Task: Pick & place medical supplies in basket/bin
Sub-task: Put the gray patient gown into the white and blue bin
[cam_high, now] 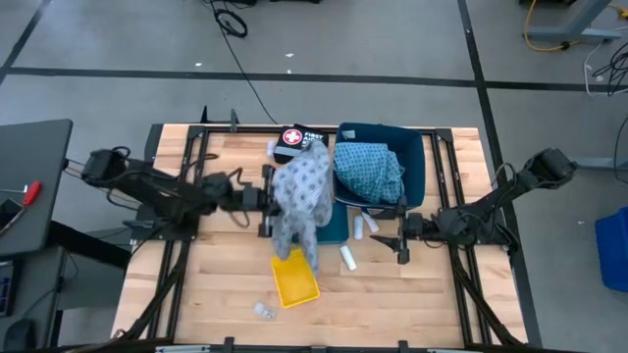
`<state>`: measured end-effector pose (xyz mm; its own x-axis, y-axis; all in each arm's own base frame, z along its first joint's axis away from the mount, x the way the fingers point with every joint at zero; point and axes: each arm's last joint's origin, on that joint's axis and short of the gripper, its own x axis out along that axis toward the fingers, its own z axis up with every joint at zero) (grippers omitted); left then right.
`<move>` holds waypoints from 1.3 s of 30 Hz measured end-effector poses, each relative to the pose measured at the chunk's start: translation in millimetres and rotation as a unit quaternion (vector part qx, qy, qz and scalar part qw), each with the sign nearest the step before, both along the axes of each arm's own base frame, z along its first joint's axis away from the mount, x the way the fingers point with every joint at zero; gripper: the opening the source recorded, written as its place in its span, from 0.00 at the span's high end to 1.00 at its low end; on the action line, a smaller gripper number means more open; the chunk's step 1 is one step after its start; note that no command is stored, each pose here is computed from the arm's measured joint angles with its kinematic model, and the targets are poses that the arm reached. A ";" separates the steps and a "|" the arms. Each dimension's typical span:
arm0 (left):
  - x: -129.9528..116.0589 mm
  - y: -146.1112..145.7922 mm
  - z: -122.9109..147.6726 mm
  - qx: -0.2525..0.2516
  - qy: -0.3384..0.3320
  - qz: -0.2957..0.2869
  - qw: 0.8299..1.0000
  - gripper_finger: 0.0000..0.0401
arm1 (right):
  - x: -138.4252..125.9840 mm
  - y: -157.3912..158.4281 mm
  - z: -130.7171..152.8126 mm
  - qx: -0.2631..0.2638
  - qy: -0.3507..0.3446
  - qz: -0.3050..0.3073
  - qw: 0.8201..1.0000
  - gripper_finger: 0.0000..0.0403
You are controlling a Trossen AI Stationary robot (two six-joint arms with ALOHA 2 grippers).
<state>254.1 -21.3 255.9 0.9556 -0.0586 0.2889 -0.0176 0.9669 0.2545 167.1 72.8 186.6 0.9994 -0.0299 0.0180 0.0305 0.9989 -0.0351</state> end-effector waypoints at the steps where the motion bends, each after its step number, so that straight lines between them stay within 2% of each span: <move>1: 4.4 6.0 -0.4 -0.001 -0.005 -0.006 1.000 0.94 | -1.0 1.3 0.3 -0.008 0.000 0.004 1.000 0.37; 6: 31.6 29.7 -7.2 -0.011 0.000 -0.042 0.999 0.94 | -14.0 7.8 2.6 -0.018 0.019 0.025 0.999 0.48; 14: 87.4 58.4 7.1 0.000 0.006 -0.073 0.997 0.94 | -46.7 8.4 13.5 0.004 0.026 0.017 1.000 0.65; 19: 130.3 83.4 21.9 0.013 0.044 -0.073 0.996 0.94 | -56.4 7.6 14.4 -0.001 0.031 0.018 0.999 0.70; 25: 182.8 123.1 33.3 0.024 0.109 -0.070 0.991 0.94 | -59.9 10.0 13.5 -0.005 0.035 0.026 0.999 0.72; 34: 236.8 194.9 9.1 -0.011 0.203 -0.084 0.976 0.94 | -64.7 14.8 12.4 0.000 0.039 0.037 0.999 0.72; 39: 260.1 213.7 -22.7 -0.055 0.285 -0.089 0.953 0.94 | -65.5 14.9 11.7 0.001 0.041 0.028 0.999 0.72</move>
<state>514.2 192.4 233.2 0.9367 -0.2340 -0.2606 0.2603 0.9629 0.0713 101.7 87.7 198.3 0.9976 0.0256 -0.0636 -0.0278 0.9990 -0.0339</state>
